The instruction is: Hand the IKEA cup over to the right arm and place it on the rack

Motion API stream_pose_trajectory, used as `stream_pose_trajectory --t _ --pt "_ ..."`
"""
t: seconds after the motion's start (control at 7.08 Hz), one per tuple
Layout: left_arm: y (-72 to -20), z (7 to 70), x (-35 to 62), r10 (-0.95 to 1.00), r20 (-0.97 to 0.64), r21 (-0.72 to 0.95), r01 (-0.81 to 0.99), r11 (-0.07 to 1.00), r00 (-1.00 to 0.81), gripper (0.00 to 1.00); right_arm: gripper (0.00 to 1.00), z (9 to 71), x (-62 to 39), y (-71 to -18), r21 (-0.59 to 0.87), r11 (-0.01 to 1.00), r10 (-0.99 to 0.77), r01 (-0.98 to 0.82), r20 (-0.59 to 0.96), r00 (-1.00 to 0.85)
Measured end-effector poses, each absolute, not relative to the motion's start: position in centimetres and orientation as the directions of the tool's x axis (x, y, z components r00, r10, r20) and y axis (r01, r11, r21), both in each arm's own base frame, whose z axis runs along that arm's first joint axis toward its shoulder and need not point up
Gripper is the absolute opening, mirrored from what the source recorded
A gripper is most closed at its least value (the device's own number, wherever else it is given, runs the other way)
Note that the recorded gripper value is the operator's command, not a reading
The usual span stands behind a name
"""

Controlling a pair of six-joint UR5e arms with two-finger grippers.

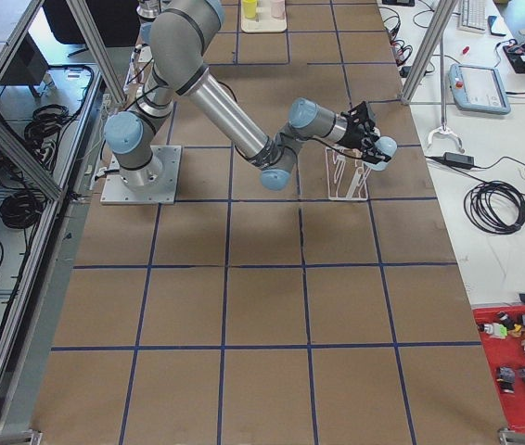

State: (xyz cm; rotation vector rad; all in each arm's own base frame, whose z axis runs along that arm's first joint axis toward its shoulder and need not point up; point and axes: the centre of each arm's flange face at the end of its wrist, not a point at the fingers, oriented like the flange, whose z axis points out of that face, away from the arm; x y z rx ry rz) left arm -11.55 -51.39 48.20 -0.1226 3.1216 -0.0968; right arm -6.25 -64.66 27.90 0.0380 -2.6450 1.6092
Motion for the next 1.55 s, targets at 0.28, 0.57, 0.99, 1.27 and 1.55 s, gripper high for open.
stream_pose_trajectory --t 0.28,0.57,0.99,1.27,1.55 --pt "-51.1 48.1 -11.3 -0.044 -0.017 -0.060 -0.043 0.997 -0.999 0.99 1.00 27.6 -6.3 -64.7 -0.883 0.468 0.012 -0.032 0.043 -0.999" --pt "-51.0 48.0 -11.2 -0.030 -0.018 -0.057 -0.028 0.998 -0.999 0.99 1.00 27.6 -6.3 -64.7 -0.882 0.471 0.013 -0.030 0.041 -0.999" --pt "-51.0 47.8 -11.3 -0.021 -0.006 -0.053 -0.021 0.998 -1.000 0.99 1.00 30.0 -6.2 -64.5 -0.895 0.445 0.015 -0.037 0.049 -0.999" --pt "-50.9 47.7 -11.4 -0.021 -0.003 -0.053 -0.021 0.998 -1.000 0.99 1.00 35.0 -5.7 -63.6 -0.896 0.441 0.007 -0.044 0.053 -0.999" --pt "-50.9 47.7 -11.4 -0.021 -0.004 -0.053 -0.021 0.998 -1.000 0.99 1.00 40.0 -4.2 -62.9 -0.865 0.500 -0.014 -0.038 0.036 -0.999"
